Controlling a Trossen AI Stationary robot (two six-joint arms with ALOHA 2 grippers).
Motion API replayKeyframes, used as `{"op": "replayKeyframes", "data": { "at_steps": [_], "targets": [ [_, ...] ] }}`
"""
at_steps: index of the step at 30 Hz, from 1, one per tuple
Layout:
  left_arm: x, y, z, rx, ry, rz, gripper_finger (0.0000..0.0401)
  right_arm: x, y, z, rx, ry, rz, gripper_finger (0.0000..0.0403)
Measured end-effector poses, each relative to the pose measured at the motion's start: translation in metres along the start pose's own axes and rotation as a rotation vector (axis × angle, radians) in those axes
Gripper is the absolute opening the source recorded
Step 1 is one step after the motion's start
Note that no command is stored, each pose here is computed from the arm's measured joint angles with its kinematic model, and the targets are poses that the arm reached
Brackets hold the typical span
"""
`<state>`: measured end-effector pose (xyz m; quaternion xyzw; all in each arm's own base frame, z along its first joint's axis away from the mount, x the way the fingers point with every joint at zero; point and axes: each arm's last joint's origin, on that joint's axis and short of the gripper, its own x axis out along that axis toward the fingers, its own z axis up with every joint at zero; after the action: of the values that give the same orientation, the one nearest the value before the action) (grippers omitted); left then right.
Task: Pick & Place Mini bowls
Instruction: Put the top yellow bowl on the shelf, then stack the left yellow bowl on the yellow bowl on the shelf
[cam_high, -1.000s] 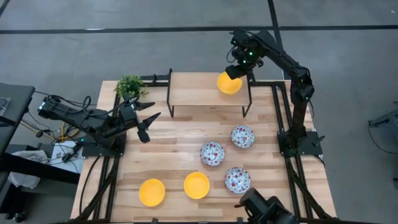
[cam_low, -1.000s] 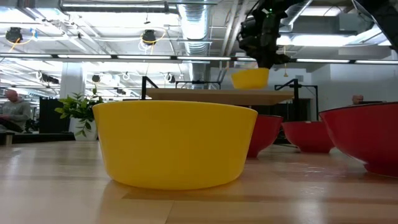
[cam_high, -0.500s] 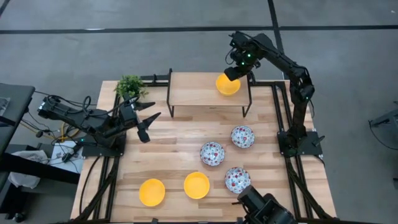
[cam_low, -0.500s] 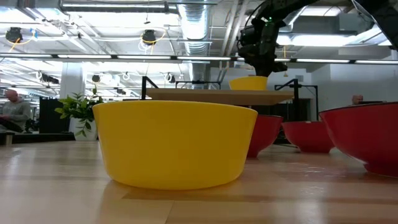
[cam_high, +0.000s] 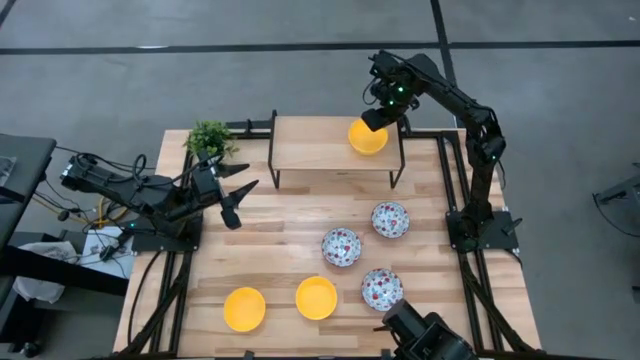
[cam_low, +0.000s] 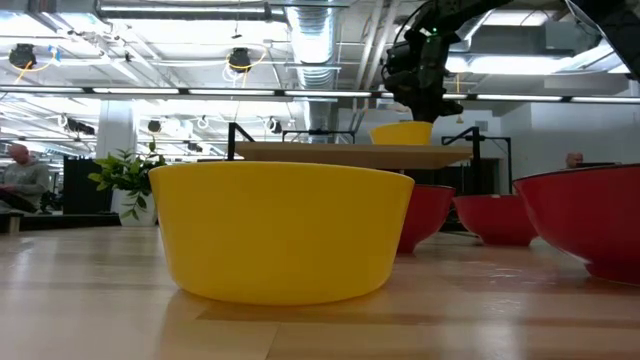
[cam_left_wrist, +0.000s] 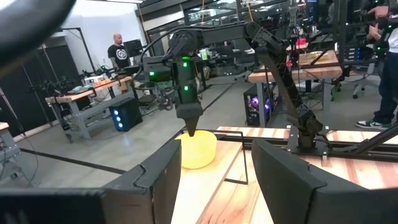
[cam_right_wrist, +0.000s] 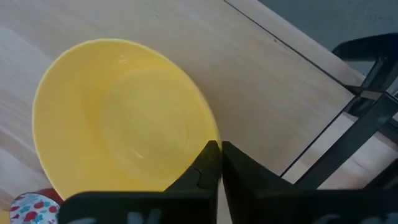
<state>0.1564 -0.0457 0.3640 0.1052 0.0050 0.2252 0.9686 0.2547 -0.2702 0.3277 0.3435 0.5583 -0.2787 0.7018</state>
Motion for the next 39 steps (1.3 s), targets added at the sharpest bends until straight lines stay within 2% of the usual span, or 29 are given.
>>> {"op": "replayKeyframes", "data": {
  "at_steps": [7,11,18,21,25,32,39],
  "targets": [
    [0.000,0.000,0.000,0.000,0.000,0.001,0.0195,0.000,0.001,0.000,-0.008,0.000,0.000,0.0078],
    [0.000,0.000,0.000,0.000,0.000,0.001,0.0195,0.000,0.001,-0.002,-0.006,0.015,-0.002,0.0099],
    [0.000,0.000,0.000,0.002,-0.001,0.001,0.0195,-0.007,0.001,-0.004,-0.004,0.023,-0.003,0.0102],
    [0.000,0.000,0.000,0.002,-0.001,0.001,0.0195,-0.023,0.002,-0.006,-0.001,0.010,-0.002,0.0101],
    [0.000,0.000,0.000,0.002,-0.001,0.001,0.0195,-0.054,0.005,-0.012,-0.006,-0.096,0.006,0.0101],
    [0.000,0.000,0.000,-0.001,-0.002,0.001,0.0195,-0.115,0.020,-0.054,-0.038,-0.276,0.041,0.0101],
    [0.000,0.000,0.000,-0.002,-0.002,0.001,0.0195,-0.163,0.059,-0.118,-0.227,-0.417,0.118,0.0101]
  ]
}}
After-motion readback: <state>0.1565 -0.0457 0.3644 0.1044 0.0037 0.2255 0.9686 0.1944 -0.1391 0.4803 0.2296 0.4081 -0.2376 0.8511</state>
